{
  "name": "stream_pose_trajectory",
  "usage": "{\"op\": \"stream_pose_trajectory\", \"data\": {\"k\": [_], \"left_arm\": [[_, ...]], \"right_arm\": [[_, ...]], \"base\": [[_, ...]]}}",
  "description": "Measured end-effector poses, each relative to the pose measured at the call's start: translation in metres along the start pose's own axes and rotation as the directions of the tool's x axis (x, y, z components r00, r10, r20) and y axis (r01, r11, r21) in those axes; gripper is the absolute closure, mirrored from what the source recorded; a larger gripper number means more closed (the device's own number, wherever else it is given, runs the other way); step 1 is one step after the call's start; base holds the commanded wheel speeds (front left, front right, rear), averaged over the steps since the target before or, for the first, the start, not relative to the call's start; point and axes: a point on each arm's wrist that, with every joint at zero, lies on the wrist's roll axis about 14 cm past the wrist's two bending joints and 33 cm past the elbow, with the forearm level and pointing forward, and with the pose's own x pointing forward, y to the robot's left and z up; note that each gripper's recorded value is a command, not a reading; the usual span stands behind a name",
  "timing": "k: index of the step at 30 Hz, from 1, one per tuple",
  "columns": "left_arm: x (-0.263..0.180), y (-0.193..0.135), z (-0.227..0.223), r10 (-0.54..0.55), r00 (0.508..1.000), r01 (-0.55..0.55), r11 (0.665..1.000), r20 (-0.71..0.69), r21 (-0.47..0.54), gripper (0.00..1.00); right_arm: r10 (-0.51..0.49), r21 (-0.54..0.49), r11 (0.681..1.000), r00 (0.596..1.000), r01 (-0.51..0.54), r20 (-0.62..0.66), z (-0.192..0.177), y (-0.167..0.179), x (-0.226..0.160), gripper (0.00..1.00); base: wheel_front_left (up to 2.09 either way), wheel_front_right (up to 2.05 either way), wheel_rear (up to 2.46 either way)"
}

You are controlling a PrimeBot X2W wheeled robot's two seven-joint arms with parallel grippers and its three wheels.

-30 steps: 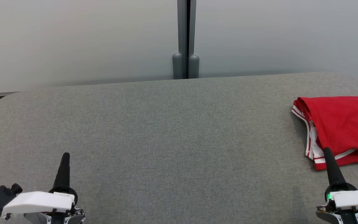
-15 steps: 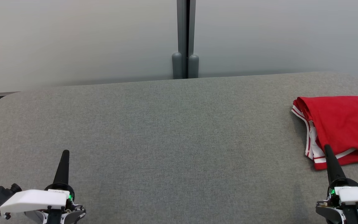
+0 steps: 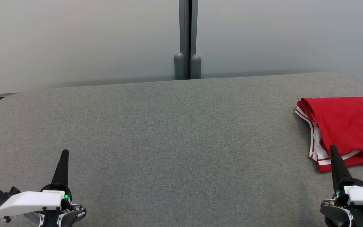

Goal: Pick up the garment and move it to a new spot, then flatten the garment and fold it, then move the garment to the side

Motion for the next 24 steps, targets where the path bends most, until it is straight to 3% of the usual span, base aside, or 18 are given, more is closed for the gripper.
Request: {"op": "stream_pose_trajectory", "data": {"k": [24], "left_arm": [[0.005,-0.0088,0.0006,-0.04,0.999,0.039,0.985,0.002,-0.166,1.0]], "right_arm": [[-0.004,0.162,0.987,1.0,0.001,0.022,0.0039,-0.0024,0.0052,1.0]], "base": [[0.0,0.0,0.0]]}}
